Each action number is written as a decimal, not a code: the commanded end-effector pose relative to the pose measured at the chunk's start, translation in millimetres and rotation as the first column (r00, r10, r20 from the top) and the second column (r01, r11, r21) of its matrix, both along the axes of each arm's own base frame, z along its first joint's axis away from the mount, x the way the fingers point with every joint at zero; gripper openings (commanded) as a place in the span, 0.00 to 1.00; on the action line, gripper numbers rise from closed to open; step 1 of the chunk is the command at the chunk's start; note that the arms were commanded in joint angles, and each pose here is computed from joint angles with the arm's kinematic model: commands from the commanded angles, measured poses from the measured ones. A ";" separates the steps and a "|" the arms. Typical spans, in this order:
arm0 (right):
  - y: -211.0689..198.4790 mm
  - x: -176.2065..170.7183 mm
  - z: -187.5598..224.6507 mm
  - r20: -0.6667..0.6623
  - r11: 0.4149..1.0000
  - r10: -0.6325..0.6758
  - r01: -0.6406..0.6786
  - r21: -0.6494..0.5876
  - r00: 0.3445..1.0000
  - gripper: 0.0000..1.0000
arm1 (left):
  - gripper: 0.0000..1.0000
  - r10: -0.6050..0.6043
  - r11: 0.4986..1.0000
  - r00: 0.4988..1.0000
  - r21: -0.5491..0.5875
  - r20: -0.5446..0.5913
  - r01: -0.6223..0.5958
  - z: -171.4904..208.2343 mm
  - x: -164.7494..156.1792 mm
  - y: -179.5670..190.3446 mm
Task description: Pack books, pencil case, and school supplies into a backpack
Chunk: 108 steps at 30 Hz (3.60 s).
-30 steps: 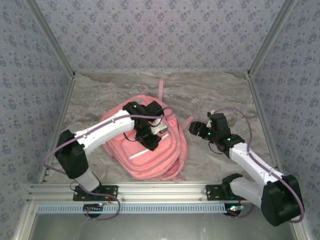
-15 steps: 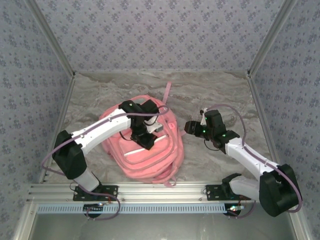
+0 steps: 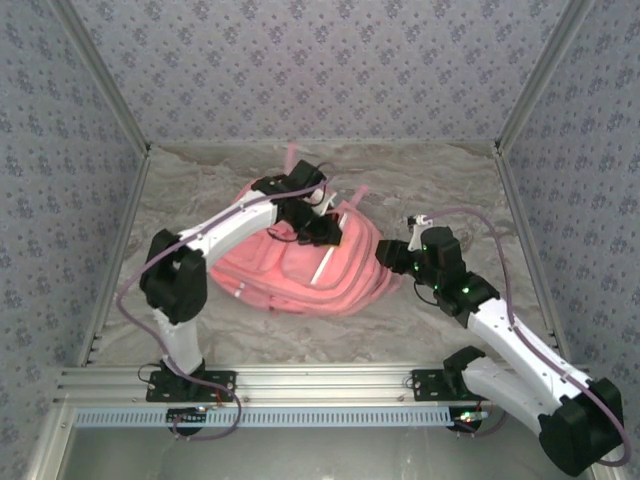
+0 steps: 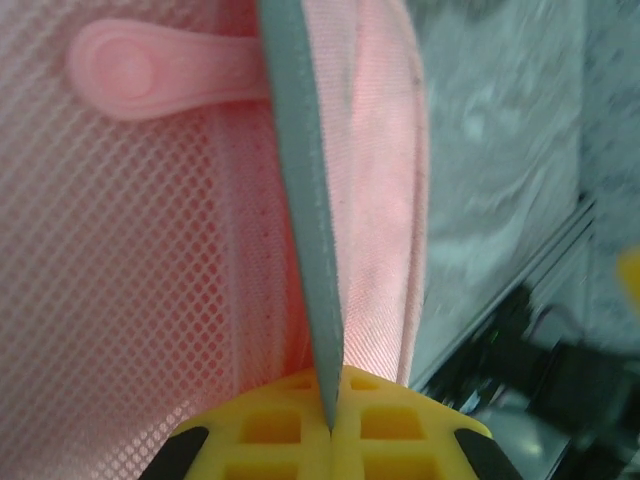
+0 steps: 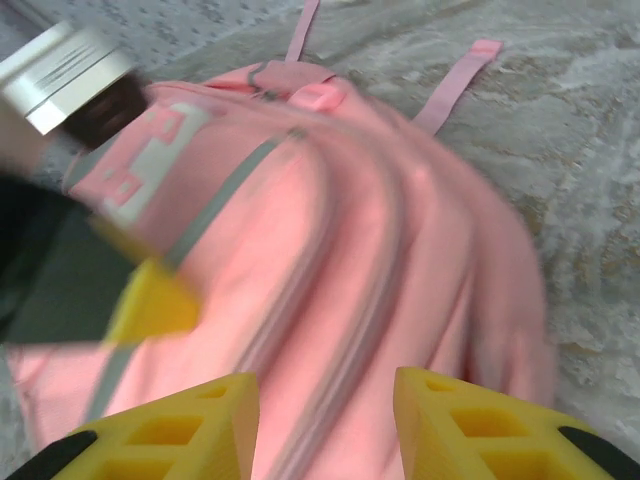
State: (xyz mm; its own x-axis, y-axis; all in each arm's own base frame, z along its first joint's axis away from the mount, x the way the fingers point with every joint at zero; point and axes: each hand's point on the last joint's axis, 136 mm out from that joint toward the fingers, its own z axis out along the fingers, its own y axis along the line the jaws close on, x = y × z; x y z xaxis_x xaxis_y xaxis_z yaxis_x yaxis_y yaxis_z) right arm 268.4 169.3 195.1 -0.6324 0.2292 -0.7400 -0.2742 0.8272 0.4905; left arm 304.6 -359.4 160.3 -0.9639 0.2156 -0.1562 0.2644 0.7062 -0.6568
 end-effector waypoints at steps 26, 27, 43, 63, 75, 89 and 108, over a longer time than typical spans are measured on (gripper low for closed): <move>69.2 -56.1 -66.3 0.198 0.905 0.381 -0.320 -0.282 0.903 0.45 | 0.55 0.323 0.927 0.928 0.136 0.184 -0.349 31.0 8.9 92.3; 69.0 -55.6 -65.5 0.195 0.906 0.377 -0.317 -0.281 0.906 0.45 | 0.56 0.332 0.925 0.928 0.132 0.171 -0.355 29.1 7.7 91.7; 58.2 -63.8 -72.6 0.155 0.926 0.334 -0.294 -0.236 0.930 0.31 | 0.46 0.278 0.960 0.957 -0.048 0.078 -0.275 41.8 38.3 11.4; 57.8 -68.8 -93.4 0.129 0.916 0.348 -0.308 -0.259 0.929 0.32 | 0.36 0.180 0.979 0.984 -0.099 -0.015 -0.180 13.1 45.9 -61.2; 49.0 -68.5 -98.2 0.122 0.910 0.334 -0.286 -0.301 0.935 0.34 | 0.05 0.156 0.987 0.988 -0.044 0.007 -0.155 4.4 51.6 -60.1; 42.4 -70.2 -99.7 0.109 0.910 0.322 -0.276 -0.311 0.940 0.36 | 0.22 0.138 0.990 0.990 -0.016 0.031 -0.137 20.4 49.9 -58.4; 44.5 -70.9 -101.2 0.108 0.902 0.342 -0.294 -0.315 0.934 0.36 | 0.05 0.145 0.987 0.989 -0.060 -0.031 -0.147 10.9 55.6 -78.2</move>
State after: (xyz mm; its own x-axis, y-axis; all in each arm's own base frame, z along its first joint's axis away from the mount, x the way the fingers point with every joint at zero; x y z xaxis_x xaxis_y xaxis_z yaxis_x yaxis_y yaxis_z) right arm 198.9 214.9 100.6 -0.5086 -0.1777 -0.8425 -0.5895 0.7851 0.1903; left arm 357.6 -420.9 152.2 -0.9926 0.0454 -0.1122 0.1083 0.7474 -0.6555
